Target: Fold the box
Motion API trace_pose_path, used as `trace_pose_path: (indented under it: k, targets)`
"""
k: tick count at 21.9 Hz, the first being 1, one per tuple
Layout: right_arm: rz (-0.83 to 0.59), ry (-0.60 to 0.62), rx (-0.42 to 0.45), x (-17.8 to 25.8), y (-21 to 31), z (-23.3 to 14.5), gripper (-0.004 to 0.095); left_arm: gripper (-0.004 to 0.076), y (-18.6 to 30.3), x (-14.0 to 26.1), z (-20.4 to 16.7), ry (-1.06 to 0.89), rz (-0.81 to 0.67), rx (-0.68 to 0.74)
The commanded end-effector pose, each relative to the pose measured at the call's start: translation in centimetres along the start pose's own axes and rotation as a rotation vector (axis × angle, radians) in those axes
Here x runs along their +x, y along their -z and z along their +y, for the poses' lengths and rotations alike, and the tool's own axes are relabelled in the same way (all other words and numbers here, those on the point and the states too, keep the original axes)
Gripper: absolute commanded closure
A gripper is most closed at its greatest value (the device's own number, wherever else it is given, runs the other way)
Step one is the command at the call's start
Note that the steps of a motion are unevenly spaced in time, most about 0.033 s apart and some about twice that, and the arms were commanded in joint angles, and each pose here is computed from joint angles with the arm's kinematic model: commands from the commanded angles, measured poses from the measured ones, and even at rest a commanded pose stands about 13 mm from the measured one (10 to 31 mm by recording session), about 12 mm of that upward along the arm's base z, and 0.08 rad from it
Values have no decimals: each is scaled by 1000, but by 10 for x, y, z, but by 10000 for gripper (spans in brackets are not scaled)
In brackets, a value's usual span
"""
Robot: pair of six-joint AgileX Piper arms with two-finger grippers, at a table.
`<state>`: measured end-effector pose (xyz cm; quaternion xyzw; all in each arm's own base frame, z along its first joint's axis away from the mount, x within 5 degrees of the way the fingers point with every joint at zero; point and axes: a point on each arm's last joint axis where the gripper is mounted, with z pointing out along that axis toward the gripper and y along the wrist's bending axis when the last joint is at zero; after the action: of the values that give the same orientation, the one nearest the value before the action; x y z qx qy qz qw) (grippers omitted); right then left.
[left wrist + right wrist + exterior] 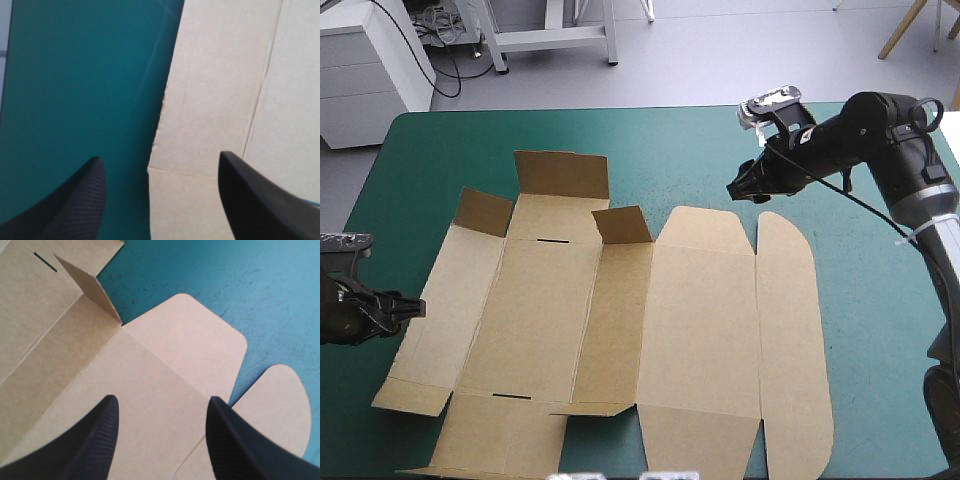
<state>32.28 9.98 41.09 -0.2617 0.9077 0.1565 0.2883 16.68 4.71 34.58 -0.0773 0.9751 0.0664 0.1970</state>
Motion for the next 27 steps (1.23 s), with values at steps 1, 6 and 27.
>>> trace_pose_path:
  k: [1, 6, 27]
  targets:
    - [-66, 2, -30, 2, 13, 7, 407, 267, -2, -5, 7, 78, 35, 50]
    - [-61, -12, -141, 6, 0, 13, 392, 267, -42, -21, 21, 122, 155, 31]
    - [-48, -3, -168, 10, -6, 14, 390, 267, -144, -18, 43, 265, 454, 364]
